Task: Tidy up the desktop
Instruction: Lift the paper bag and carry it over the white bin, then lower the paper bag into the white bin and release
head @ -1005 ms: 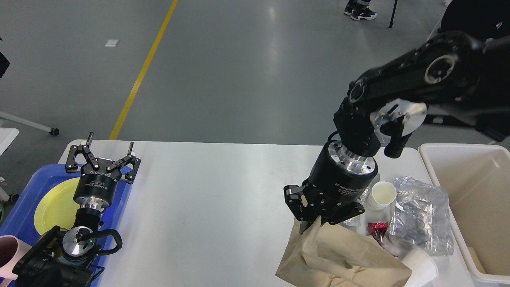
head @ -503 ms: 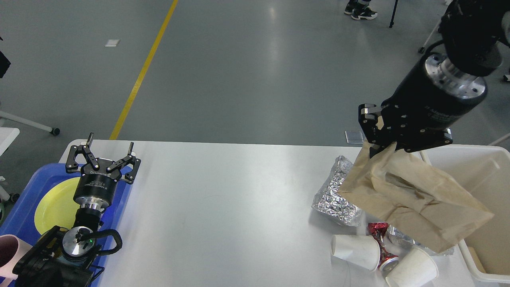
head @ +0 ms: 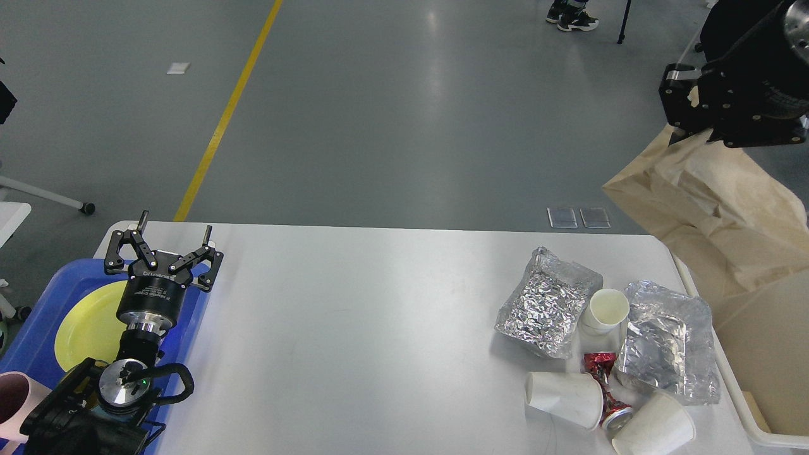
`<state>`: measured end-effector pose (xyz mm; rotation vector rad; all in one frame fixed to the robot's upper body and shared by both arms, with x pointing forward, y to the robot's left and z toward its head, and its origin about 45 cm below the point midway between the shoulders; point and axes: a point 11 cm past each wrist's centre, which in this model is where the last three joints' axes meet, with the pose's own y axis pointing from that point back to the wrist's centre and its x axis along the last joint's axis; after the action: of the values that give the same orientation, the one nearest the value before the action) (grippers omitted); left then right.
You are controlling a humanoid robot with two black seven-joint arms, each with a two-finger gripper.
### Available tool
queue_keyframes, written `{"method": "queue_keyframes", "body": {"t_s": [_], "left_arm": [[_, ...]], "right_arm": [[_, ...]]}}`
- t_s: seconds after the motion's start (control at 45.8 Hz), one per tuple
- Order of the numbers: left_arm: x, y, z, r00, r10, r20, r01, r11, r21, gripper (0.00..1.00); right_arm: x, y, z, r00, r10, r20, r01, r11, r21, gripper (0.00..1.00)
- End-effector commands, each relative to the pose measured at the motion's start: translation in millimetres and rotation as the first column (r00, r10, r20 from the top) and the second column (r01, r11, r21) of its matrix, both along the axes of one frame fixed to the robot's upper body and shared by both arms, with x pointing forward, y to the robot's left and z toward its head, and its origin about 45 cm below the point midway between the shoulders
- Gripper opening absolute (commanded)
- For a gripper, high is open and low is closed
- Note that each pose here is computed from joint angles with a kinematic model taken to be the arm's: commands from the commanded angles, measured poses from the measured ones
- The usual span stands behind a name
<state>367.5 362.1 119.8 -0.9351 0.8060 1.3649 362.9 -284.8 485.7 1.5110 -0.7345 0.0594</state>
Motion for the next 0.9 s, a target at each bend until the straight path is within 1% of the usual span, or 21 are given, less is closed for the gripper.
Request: {"method": "queue_keyframes", "body": {"t_s": [0.0,0.109,0.328,0.459,0.634,0.743,0.874], "left_arm": [[0.3,-0.1,0.3,1.000,0.000,0.000,0.000,1.000,0.000,0.96],[0.2,-0.5,0.2,1.000,-0.002,0.001,0.002,1.000,0.000,0.96],[0.2,-0.4,0.1,1.000,-0.001,0.000,0.001,1.000,0.001,0.96],[0.2,-0.4,0.1,1.000,-0.001,0.000,0.001,1.000,0.001,0.96],[-0.3,-0.2,-0.5,1.000,-0.001,-0.002,0.001,1.000,0.001,0.96],[0.2,-0.4,0.1,1.000,-0.001,0.000,0.001,1.000,0.001,0.96],[0.2,-0.4,0.1,1.000,-0.001,0.000,0.001,1.000,0.001,0.96]], "right_arm": [[11.9,-25.3,-8.7,0.993,-0.073,0.095,0.076,0.997,-0.028,0.00],[20.0,-50.5,-28.6,0.987,-0.123,0.105,0.127,0.991,-0.030,0.00],[54.7,-107.0,-82.8,0.972,-0.191,0.136,0.204,0.975,-0.091,0.00],[72.9,-134.3,-119.8,0.963,-0.222,0.156,0.236,0.969,-0.079,0.00],[91.9,-163.5,-149.5,0.955,-0.214,0.207,0.235,0.969,-0.083,0.00],[103.4,-170.8,-173.1,0.947,-0.211,0.241,0.232,0.970,-0.065,0.00],[101.9,-195.3,-198.0,0.943,-0.200,0.266,0.240,0.962,-0.130,0.00]]}}
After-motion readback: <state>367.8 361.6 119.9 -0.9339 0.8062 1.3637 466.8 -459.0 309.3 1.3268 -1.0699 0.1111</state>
